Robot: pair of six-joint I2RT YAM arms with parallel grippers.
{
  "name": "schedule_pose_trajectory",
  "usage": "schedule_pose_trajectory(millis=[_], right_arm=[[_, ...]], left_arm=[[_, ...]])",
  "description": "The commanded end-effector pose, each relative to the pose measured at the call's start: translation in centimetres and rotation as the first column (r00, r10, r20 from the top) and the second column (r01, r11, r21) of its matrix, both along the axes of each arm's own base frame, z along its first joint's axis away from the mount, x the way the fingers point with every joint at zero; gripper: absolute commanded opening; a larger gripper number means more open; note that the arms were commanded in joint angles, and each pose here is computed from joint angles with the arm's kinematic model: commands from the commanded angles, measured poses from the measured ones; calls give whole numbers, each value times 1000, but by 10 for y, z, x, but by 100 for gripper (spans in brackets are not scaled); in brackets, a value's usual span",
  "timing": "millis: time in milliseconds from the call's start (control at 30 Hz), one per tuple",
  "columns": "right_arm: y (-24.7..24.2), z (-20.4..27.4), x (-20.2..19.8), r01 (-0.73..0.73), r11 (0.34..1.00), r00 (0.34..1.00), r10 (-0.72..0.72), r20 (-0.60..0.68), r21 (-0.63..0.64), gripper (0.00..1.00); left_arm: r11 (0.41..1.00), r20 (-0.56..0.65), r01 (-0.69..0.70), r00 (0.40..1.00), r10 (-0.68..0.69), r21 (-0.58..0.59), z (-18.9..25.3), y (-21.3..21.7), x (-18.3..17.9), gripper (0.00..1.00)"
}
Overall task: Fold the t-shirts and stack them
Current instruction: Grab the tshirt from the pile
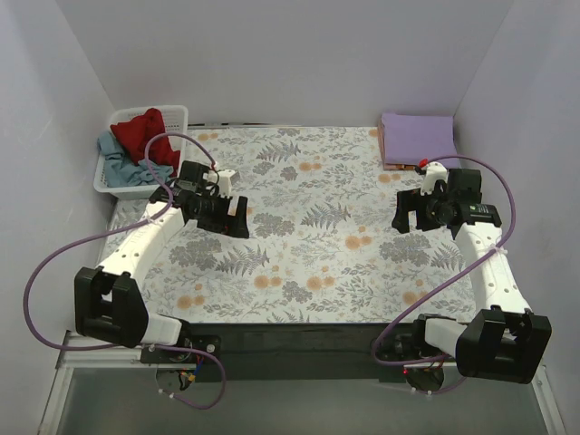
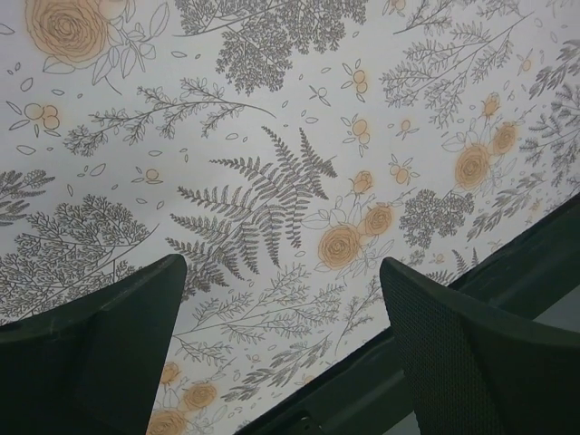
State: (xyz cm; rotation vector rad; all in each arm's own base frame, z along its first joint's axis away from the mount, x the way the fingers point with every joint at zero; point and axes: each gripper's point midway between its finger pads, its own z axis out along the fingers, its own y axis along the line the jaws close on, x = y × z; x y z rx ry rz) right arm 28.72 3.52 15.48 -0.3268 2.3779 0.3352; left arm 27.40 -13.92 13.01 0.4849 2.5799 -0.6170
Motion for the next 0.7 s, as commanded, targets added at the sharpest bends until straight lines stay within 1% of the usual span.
schedule_pose_trajectory(millis=[0,33,67,133,167,233,267,300,333,367,400,433,467,500,600,667], right_arm=[[4,6,1,-11,1000,1000,10,15,20,98],[5,6,1,-15,1000,1000,15,16,20,98],[5,5,1,-16,1000,1000,16,12,22,98],[5,5,1,-20,1000,1000,20,13,23,98],[6,5,0,-23,999,1000,23,12,24,98],[6,4,0,-25,999,1000,25,10,25,98],[7,3,-1,-31,999,999,31,9,30,98],[8,3,-2,-33,999,999,33,10,32,98],[9,4,-2,-37,999,999,36,10,37,98],[9,4,-2,-37,999,999,36,10,37,98],[9,4,-3,-37,999,999,37,12,34,98],[9,5,-3,-39,999,999,39,19,34,98],[10,5,-4,-42,998,999,41,18,38,98],[11,4,-5,-47,998,999,46,15,44,98],[13,1,-7,-55,997,998,55,8,51,98],[13,-1,-7,-57,997,998,57,1,55,98]], left_arm=[[998,107,-35,994,40,-44,38,-5,18,88],[998,130,-47,990,53,-52,48,-5,25,88],[996,184,-62,980,73,-64,68,-6,38,88],[994,248,-89,963,101,-55,88,-1,57,88],[994,312,-97,944,110,-59,110,5,69,88],[997,379,-66,922,78,-43,121,13,86,88],[994,403,-101,909,110,-43,128,28,99,88],[992,440,-110,889,124,-59,145,35,113,88],[989,422,-134,894,149,-65,140,45,130,88],[979,421,-190,884,205,-79,142,69,147,88],[967,467,-226,847,253,-114,168,91,165,88],[955,473,-266,831,294,-128,174,108,178,88],[937,450,-324,823,346,-128,160,136,200,88],[932,506,-332,784,359,-145,185,147,214,88],[898,538,-416,729,422,-141,178,187,252,88],[868,605,-481,657,450,-124,184,213,274,88]])
